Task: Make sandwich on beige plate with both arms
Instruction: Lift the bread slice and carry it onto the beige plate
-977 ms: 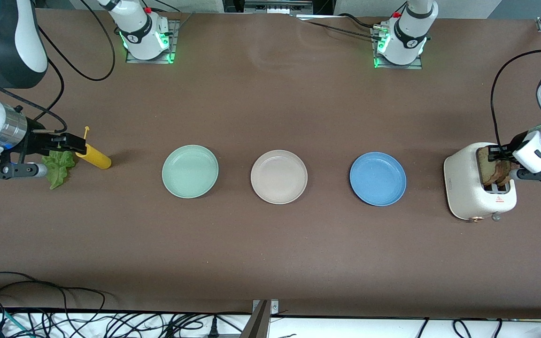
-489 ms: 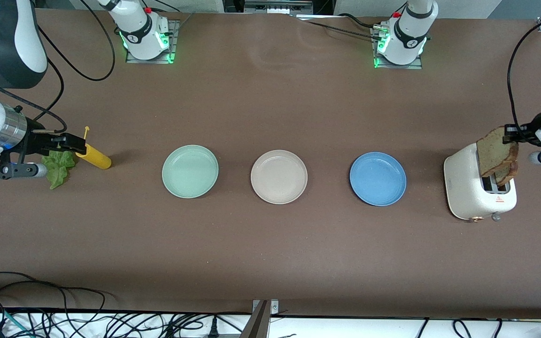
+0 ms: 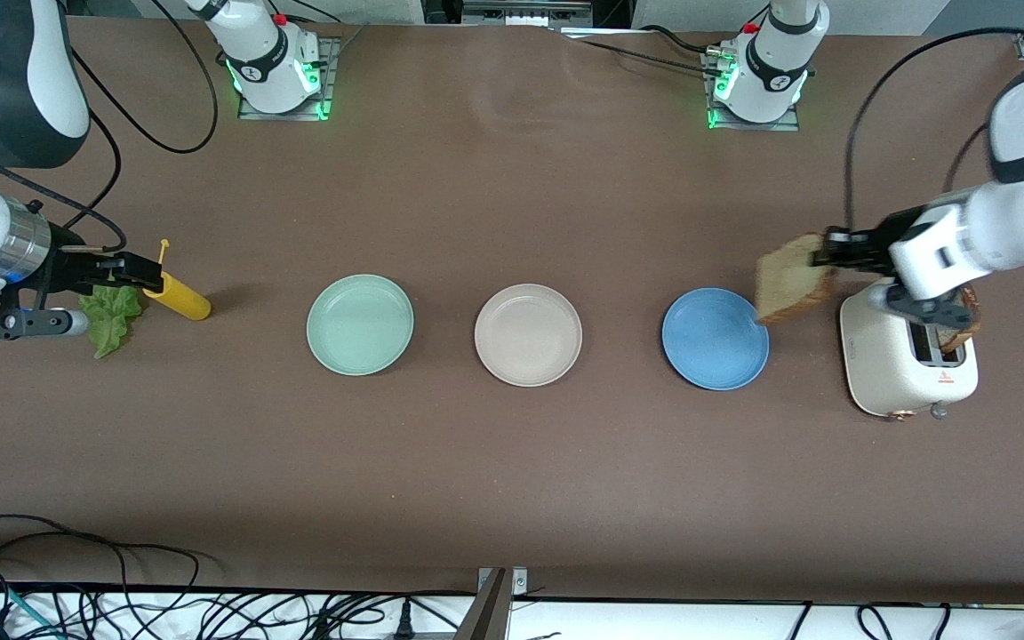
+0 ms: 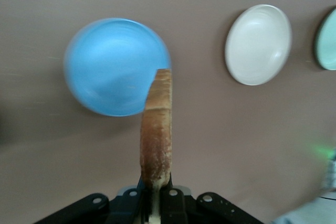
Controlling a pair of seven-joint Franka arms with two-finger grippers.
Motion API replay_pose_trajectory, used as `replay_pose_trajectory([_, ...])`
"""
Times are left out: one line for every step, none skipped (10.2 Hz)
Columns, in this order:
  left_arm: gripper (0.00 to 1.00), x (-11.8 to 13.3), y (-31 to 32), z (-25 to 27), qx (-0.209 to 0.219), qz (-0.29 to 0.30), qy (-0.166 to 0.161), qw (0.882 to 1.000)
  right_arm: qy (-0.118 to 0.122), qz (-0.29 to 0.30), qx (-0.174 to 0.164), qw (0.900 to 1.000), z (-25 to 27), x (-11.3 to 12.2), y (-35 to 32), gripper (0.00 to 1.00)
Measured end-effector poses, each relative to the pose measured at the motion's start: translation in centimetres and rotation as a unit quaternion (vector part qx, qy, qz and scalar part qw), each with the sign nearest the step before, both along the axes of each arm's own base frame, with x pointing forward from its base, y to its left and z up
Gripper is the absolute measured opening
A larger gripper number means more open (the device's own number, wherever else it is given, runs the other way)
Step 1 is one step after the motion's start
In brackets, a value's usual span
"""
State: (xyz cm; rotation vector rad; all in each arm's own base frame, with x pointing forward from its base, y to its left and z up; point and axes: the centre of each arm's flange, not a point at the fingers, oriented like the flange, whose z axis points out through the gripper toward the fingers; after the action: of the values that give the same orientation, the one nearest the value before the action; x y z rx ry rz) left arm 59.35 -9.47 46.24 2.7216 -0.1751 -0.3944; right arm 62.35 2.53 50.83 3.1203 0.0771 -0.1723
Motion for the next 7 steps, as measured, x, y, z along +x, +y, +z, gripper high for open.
replay_pose_trajectory([0.09,0.6,-3.9,-1.8,-0.02,0.012,0.01,1.0,0.0,0.0,0.0,1.0,0.0,0.0,0.0,1.0])
replay_pose_trajectory([0.09,1.1,-7.9,-3.5,-0.039,0.017,0.021,0.999,0.0,0.0,0.0,1.0,0.0,0.0,0.0,1.0])
replay_pose_trajectory([0.09,1.6,-11.6,-5.1,-0.063,0.02,0.032,0.997,0.0,0.0,0.0,1.0,0.0,0.0,0.0,1.0])
replay_pose_trajectory([0.09,2.4,-14.5,-7.0,-0.097,0.032,0.041,0.994,0.001,0.0,0.0,1.0,-0.1,0.0,0.0,1.0])
replay_pose_trajectory([0.09,3.4,-16.0,-9.3,-0.125,0.05,0.048,0.99,0.001,0.0,0.0,1.0,-0.1,0.0,0.0,1.0])
replay_pose_trajectory([0.09,4.0,-17.1,-11.5,-0.149,0.064,0.057,0.985,0.001,0.0,0.0,1.0,-0.1,0.0,0.0,1.0])
replay_pose_trajectory([0.09,4.1,-18.3,-13.9,-0.175,0.069,0.07,0.98,0.001,0.0,0.0,1.0,-0.1,0.0,0.0,1.0])
